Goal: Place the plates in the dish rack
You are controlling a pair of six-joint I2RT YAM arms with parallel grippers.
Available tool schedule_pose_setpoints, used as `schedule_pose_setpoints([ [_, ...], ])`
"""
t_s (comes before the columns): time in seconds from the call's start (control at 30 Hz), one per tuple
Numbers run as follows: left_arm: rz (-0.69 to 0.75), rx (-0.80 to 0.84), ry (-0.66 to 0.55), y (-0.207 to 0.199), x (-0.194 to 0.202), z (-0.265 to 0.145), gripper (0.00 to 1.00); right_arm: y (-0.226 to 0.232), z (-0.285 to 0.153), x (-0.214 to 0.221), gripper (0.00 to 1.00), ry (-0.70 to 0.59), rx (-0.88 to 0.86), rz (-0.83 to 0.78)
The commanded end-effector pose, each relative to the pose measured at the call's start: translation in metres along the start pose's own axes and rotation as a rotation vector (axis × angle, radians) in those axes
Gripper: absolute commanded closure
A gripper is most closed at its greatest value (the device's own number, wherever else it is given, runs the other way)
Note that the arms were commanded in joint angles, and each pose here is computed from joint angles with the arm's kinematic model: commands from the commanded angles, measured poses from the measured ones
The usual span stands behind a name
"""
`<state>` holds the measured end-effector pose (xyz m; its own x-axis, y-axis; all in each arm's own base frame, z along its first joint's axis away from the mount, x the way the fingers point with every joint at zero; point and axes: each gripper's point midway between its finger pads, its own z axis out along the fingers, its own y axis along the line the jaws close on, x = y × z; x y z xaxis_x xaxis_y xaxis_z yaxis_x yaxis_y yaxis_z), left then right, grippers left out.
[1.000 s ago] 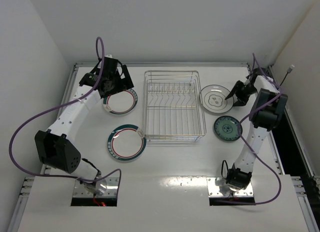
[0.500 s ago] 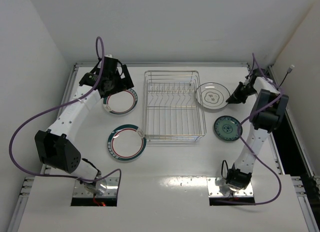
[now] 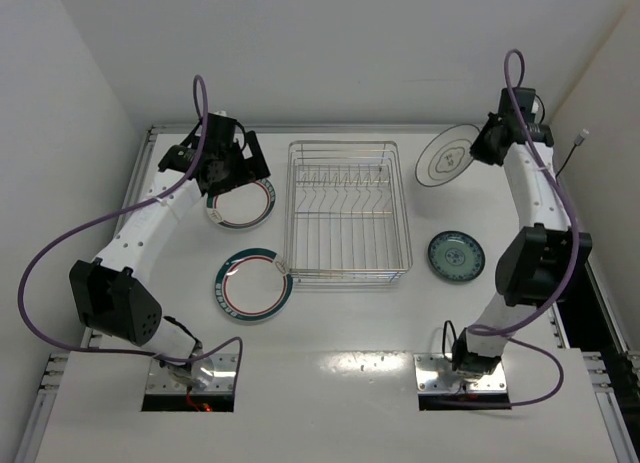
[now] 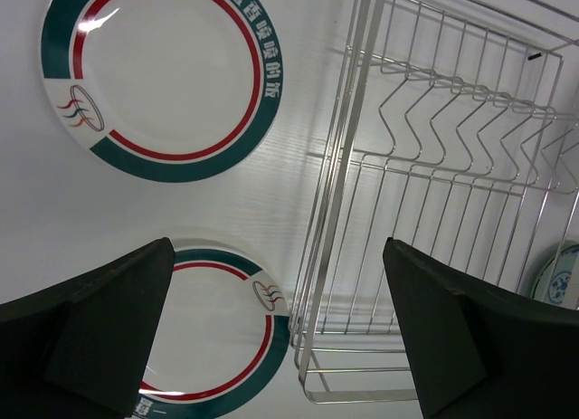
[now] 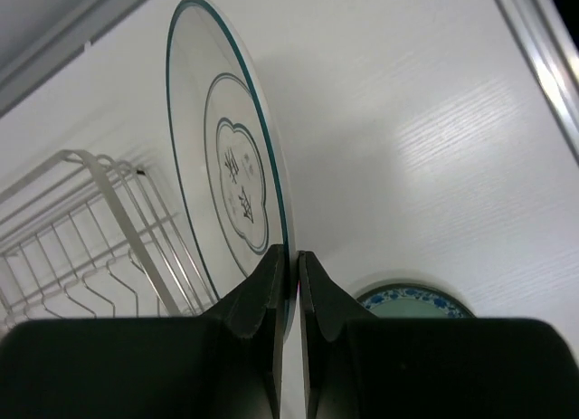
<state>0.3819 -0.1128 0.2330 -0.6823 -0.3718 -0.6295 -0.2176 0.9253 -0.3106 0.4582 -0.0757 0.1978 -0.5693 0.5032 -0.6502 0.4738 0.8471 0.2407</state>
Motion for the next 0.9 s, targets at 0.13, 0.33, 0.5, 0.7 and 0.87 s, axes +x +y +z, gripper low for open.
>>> schedule_pose_setpoints([
  [0.13,-0.026,0.055,-0.017,-0.008,-0.006,-0.012,0.00,0.055,-0.047,-0.035,1.00,-0.189,-0.019,-0.093],
  [0.33,-0.026,0.056,-0.018,-0.006,-0.003,-0.016,0.00,0.099,-0.061,-0.011,1.00,-0.203,-0.064,-0.225],
  [0.5,-0.036,0.056,-0.018,-0.005,-0.002,-0.017,0.00,0.115,-0.069,-0.001,1.00,-0.223,-0.065,-0.297],
  [0.7,-0.036,0.062,-0.025,-0.006,-0.003,-0.020,0.00,0.114,-0.096,-0.023,1.00,-0.315,-0.006,-0.317],
  [0.87,-0.035,0.064,-0.013,-0.005,0.001,-0.019,0.00,0.108,-0.120,-0.045,1.00,-0.388,0.029,-0.307],
])
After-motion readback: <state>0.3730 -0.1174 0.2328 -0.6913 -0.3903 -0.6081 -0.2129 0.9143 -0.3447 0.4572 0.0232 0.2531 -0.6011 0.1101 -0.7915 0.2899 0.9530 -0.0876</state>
